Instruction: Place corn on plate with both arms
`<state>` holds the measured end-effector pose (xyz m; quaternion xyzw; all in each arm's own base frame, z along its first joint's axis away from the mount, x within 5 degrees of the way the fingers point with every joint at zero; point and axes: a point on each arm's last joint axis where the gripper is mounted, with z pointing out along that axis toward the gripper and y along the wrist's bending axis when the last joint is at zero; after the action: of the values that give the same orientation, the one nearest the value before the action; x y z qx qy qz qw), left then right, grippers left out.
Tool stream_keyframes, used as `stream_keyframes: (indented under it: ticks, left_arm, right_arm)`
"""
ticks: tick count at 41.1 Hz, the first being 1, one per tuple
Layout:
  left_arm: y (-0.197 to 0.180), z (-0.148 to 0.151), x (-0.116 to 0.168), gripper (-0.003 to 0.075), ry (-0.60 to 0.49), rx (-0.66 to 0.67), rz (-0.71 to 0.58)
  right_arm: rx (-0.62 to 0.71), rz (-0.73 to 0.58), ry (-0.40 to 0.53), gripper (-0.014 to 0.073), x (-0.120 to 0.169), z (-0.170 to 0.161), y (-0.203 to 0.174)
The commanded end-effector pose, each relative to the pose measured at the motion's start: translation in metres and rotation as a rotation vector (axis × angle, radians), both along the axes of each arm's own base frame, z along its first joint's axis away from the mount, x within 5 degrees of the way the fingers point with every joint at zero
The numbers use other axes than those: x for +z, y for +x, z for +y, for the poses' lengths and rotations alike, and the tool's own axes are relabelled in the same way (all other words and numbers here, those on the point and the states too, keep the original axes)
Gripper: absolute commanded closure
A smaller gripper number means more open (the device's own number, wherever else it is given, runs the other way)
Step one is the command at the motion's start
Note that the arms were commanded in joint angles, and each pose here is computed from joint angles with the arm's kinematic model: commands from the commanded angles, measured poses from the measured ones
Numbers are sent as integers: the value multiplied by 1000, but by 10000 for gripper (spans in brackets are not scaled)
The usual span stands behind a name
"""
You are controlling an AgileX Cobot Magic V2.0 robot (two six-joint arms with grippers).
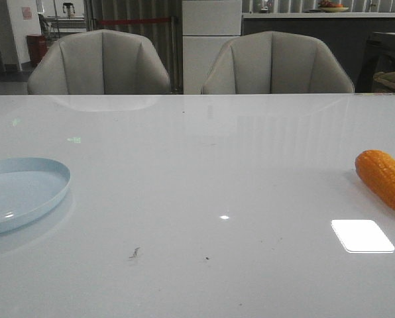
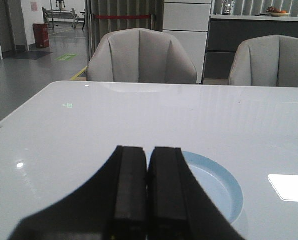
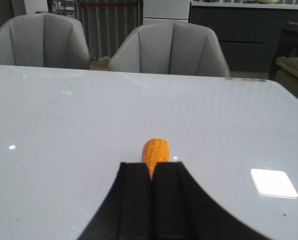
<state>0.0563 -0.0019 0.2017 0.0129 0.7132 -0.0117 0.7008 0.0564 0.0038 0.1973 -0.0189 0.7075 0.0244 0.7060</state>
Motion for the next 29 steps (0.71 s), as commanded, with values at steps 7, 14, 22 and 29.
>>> stream_keyframes:
  ticks: [7,14,22,29]
  left_arm:
    - [0,-1,-4,624,-14,-9,-59]
    - [0,-1,-4,624,-14,-9,-59]
    - [0,-1,-3,624,-14,-10,-68]
    - [0,-1,3,624,-17,-11,-135]
  right_arm:
    - [-7,-125,4,539,18,-1,-3]
    - [-7,-125,4,539,18,-1,-3]
    - [-8,-129,4,539,18,-1,-3]
    - [-8,-128,4,539,18,-1,-3]
